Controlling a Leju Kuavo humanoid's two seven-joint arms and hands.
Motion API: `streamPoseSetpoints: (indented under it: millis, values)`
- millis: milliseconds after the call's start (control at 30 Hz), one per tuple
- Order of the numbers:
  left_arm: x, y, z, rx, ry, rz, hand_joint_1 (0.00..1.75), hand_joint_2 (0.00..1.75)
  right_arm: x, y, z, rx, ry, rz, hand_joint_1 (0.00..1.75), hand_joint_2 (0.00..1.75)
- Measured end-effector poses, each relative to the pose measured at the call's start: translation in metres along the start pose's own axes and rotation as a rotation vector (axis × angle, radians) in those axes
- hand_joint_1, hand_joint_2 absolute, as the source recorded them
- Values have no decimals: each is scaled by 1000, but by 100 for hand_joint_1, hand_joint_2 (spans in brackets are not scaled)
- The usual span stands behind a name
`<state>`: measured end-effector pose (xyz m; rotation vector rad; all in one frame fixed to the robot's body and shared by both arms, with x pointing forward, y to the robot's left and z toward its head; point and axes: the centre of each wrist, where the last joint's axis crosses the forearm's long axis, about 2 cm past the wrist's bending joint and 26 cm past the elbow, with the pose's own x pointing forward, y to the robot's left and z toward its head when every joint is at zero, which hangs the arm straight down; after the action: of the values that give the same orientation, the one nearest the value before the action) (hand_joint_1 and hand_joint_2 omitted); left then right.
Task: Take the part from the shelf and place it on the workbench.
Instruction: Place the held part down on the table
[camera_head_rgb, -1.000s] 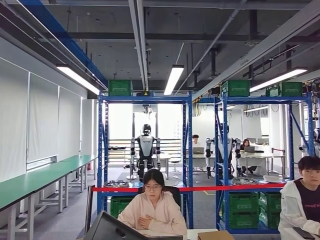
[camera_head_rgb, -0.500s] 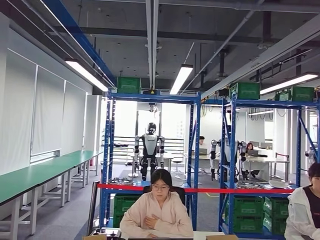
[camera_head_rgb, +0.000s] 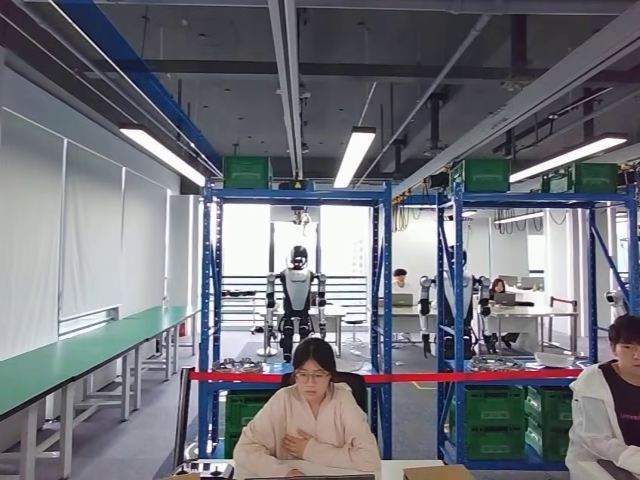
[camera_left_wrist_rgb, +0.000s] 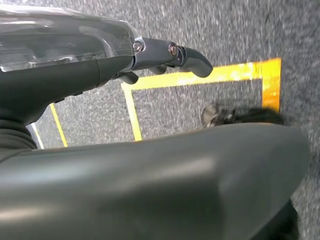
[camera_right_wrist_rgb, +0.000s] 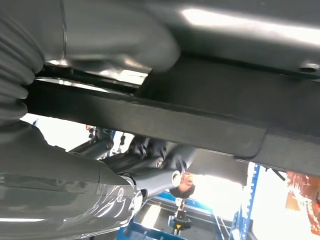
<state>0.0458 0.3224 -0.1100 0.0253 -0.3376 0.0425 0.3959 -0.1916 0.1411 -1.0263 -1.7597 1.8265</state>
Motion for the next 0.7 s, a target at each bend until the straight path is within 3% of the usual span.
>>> streamPoseSetpoints:
  millis: [133, 300, 400, 567, 700]
  values:
    - [-2, 1, 1, 3, -6, -2, 0, 0, 1, 6, 3, 20, 6, -12, 0, 0]
    - [-2, 2, 0, 7, -21, -6, 0, 0, -2, 6, 4, 7, 8, -58, 0, 0]
    - [-3, 2, 1, 8, -19, -7, 0, 0, -4, 5, 5, -12, -10, -160, 0, 0]
    - [-3, 3, 1, 8, -17, -7, 0, 0, -4, -1, 10, -109, -36, -484, 0, 0]
    - [-5, 3, 1, -3, -23, -3, 0, 0, -5, -18, 18, -268, -54, -783, 0, 0]
